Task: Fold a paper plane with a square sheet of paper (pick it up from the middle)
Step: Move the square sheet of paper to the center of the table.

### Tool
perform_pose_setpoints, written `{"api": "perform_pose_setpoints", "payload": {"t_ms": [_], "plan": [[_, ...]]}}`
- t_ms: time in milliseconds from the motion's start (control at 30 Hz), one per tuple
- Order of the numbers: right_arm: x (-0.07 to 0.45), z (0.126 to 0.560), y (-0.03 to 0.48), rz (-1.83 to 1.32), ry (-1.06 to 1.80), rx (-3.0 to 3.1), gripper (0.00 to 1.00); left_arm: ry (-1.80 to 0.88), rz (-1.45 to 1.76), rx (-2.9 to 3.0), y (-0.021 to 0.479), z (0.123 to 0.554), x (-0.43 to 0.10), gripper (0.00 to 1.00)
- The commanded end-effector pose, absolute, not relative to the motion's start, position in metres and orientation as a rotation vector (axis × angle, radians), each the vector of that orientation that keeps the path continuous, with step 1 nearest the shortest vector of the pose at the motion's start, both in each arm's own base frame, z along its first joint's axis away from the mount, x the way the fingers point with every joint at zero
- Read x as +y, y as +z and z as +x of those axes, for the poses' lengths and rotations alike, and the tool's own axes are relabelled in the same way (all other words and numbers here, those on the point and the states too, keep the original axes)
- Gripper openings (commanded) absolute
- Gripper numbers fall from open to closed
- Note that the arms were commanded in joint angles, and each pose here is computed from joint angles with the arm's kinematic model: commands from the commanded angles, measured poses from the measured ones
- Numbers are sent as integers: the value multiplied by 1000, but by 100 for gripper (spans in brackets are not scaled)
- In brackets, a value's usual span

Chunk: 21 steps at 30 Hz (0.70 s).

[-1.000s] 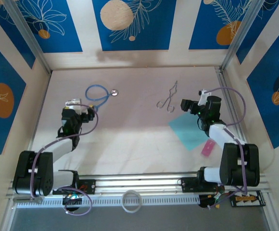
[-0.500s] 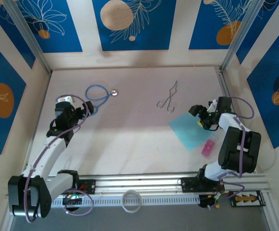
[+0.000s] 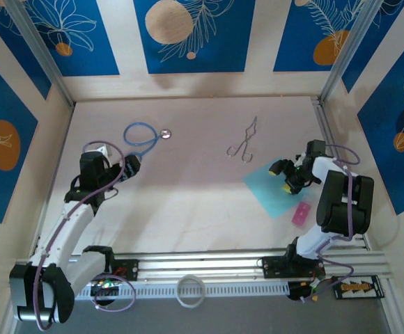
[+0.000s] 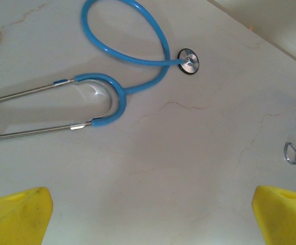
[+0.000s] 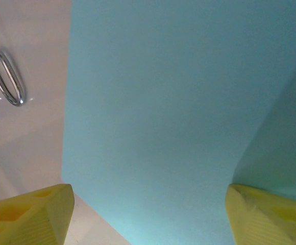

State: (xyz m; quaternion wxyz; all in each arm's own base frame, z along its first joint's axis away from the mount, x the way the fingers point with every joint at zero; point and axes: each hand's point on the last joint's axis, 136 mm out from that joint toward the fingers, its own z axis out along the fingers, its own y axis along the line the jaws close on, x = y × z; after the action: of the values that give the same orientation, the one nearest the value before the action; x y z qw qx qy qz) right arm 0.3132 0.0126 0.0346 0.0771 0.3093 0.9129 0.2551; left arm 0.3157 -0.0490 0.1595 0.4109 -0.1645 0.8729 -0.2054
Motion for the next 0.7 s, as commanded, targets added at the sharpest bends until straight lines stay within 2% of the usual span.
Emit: {"api": "perform_pose_setpoints", "payload": {"t_ms": [0, 233, 400, 667], "plan": [[31, 291, 30, 989, 711, 2844, 77, -595, -390, 2149, 176, 319, -56, 100], [76, 266, 22, 1085, 613, 2964, 78, -632, -349, 2151, 178, 318, -63, 100], [124, 251, 12, 1310, 749, 2889, 78, -654, -346, 2159, 178, 317, -66, 100], [197, 236, 4, 1485, 702, 2759, 79, -705, -365, 2188, 171, 313, -71, 100]]}}
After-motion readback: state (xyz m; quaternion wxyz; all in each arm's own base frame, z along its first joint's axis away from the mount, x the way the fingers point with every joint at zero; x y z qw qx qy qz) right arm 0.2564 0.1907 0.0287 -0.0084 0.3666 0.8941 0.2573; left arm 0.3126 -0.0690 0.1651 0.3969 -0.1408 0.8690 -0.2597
